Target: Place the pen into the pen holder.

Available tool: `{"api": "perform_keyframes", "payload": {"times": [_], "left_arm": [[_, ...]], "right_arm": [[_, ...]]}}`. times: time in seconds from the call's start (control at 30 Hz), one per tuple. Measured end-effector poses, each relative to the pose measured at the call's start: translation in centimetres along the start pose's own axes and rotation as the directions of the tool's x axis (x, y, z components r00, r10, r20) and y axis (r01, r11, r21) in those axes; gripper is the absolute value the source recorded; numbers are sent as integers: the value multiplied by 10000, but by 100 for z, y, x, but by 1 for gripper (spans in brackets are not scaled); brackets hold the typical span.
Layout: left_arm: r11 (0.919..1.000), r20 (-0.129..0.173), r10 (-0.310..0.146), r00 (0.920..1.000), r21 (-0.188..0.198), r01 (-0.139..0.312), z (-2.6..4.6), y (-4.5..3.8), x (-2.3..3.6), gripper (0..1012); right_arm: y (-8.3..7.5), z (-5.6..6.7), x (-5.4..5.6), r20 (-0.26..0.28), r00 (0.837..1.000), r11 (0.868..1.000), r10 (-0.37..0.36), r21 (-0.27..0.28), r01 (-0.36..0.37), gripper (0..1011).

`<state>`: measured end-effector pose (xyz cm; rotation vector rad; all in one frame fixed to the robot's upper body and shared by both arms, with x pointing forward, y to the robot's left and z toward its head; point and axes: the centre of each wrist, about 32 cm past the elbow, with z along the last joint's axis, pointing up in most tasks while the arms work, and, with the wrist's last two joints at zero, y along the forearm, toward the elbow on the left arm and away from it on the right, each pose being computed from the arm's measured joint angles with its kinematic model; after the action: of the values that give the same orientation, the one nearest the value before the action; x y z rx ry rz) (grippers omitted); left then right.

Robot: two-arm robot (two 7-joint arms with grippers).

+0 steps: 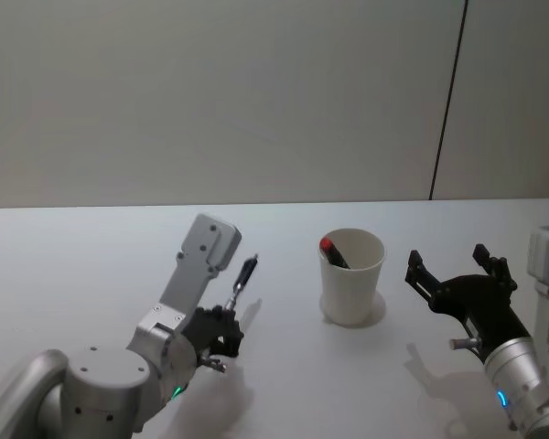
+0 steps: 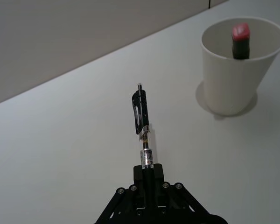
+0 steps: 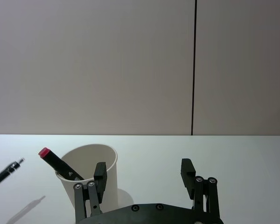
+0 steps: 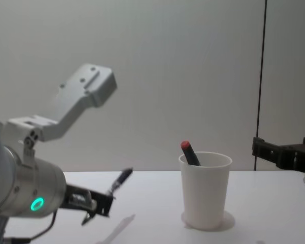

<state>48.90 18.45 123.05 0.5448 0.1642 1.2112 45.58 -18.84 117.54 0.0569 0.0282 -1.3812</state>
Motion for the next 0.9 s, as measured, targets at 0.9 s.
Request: {"api": "perform_keyframes", "payload": {"times": [0.9], "left_arm": [[9005, -793, 865, 9931, -4202, -1119, -109, 43, 258, 137]], "right_arm": [[0, 0, 0, 0, 10000, 10000, 0, -1, 0, 1002]]}}
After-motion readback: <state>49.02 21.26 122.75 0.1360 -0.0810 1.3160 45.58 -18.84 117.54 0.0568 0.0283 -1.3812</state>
